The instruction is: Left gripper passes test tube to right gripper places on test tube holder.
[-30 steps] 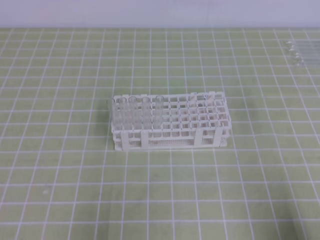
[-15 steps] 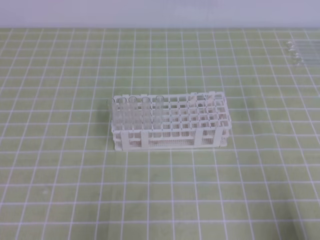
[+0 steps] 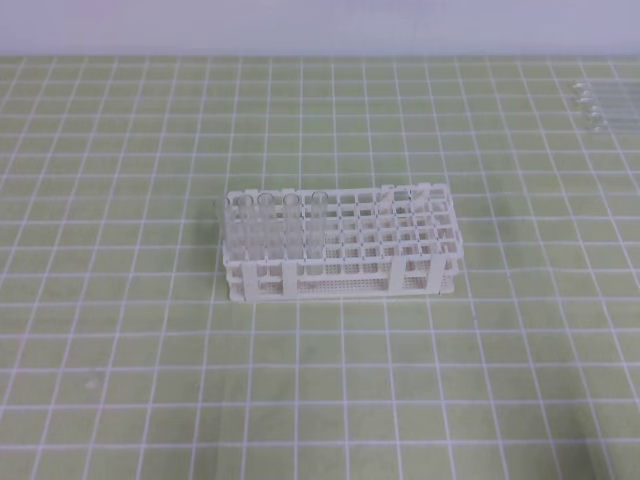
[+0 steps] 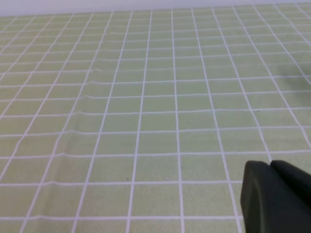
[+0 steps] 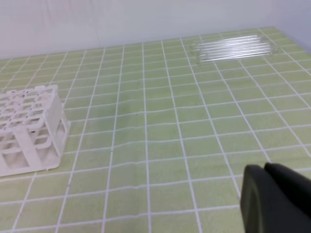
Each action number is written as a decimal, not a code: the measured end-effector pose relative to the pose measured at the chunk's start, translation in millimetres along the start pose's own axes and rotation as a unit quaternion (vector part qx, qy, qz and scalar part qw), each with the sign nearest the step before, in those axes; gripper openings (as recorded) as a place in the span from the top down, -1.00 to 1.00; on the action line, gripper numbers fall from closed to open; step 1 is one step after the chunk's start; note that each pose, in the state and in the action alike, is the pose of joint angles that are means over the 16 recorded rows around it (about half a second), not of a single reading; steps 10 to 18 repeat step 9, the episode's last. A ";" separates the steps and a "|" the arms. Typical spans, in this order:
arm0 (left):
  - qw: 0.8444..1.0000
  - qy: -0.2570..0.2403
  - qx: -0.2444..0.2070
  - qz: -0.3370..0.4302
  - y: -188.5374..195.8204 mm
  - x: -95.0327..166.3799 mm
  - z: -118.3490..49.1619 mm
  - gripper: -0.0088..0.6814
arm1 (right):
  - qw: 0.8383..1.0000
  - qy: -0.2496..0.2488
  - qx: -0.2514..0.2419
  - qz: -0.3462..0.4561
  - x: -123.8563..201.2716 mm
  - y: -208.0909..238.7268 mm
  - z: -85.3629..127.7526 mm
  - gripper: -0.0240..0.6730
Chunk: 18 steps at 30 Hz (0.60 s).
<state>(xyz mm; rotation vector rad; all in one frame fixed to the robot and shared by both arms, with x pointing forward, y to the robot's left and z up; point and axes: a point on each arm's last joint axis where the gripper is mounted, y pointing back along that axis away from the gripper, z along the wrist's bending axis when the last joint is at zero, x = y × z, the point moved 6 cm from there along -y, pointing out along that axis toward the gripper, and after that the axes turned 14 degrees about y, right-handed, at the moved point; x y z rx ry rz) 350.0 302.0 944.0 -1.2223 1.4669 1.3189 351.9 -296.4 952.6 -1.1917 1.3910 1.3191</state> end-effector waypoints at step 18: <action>1.000 0.001 0.001 -0.003 0.3 -0.5 -0.1 0.98 | 1.000 0.000 0.000 0.000 0.1 -0.1 0.0 0.98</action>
